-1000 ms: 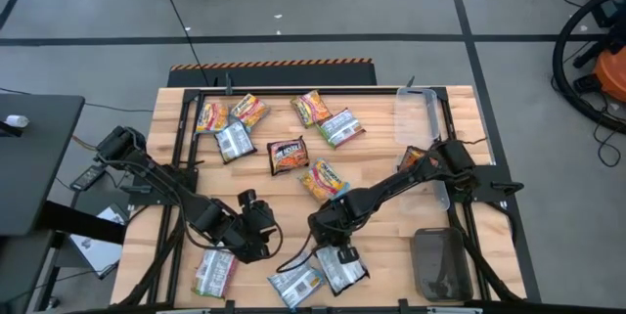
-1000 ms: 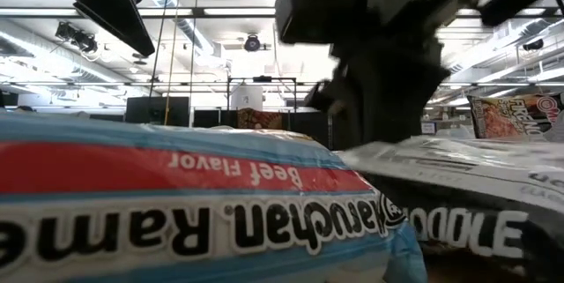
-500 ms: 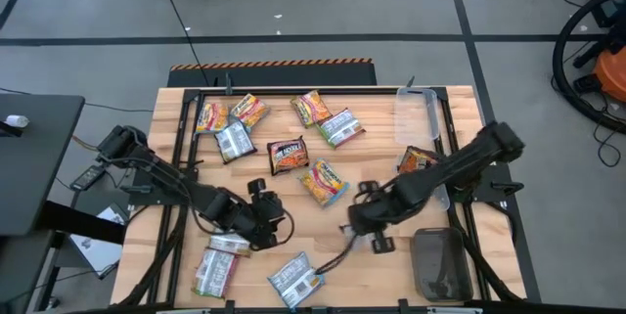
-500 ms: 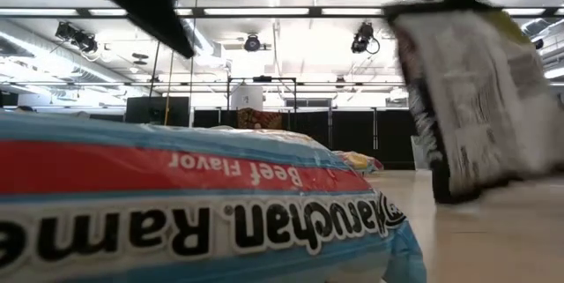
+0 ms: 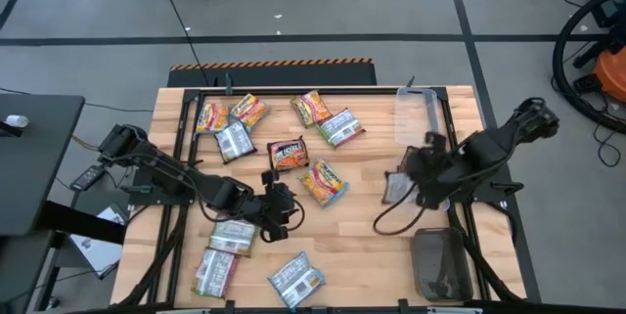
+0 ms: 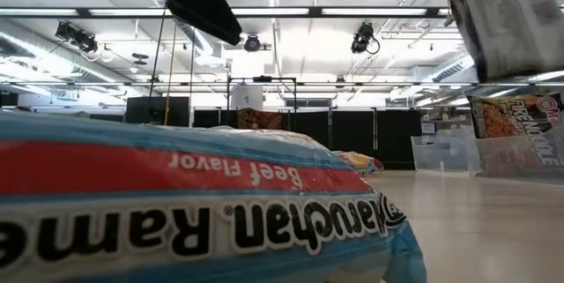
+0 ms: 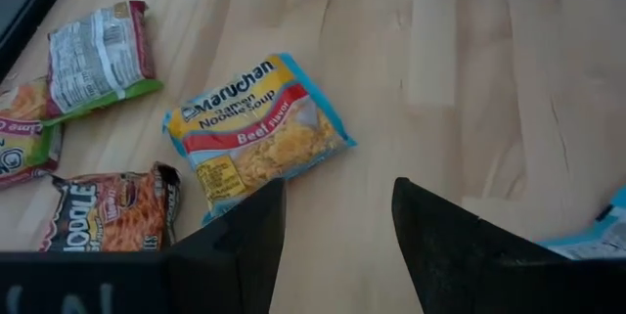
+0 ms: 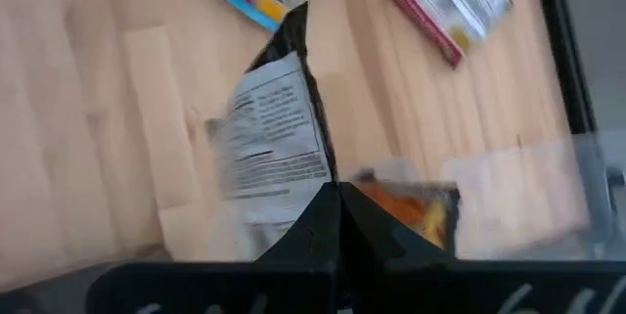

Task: Sort Maruchan noodles
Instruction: Put the black noodle pack into the bottom transparent bin

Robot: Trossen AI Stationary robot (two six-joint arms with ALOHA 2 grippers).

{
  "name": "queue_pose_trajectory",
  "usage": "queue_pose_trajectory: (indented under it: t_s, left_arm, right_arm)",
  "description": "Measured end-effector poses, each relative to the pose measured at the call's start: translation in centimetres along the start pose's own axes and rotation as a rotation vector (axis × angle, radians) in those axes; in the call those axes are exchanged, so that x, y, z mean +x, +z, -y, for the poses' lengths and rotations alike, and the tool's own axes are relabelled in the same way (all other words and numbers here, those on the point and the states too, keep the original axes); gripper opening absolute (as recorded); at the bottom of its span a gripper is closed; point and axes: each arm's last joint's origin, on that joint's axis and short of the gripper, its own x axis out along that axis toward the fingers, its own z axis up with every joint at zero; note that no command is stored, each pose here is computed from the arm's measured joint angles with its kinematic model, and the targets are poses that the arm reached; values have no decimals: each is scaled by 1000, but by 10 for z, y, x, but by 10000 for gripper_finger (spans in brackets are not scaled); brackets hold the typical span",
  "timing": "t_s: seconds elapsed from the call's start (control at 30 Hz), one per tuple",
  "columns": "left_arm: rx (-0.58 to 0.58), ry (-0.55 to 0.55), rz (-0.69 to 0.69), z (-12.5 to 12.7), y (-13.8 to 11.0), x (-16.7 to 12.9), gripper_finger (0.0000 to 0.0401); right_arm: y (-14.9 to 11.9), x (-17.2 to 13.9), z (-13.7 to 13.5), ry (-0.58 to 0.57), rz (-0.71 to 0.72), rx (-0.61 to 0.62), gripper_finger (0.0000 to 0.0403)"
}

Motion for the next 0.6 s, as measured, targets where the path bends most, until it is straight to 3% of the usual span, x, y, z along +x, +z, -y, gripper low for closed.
queue_pose_trajectory:
  t_s: [0.1, 0.33, 0.6]
  left_arm:
    - [-6, 6, 3, -3, 1, 2, 192]
    - [37, 0, 27, -6, 6, 4, 192]
    - [31, 13, 36, -12, 9, 8, 192]
  right_arm:
    - [-16, 3, 12, 39, 17, 42, 6]
    - [-57, 29, 32, 27, -91, 150, 6]
    - [-80, 54, 37, 12, -160, 203, 6]
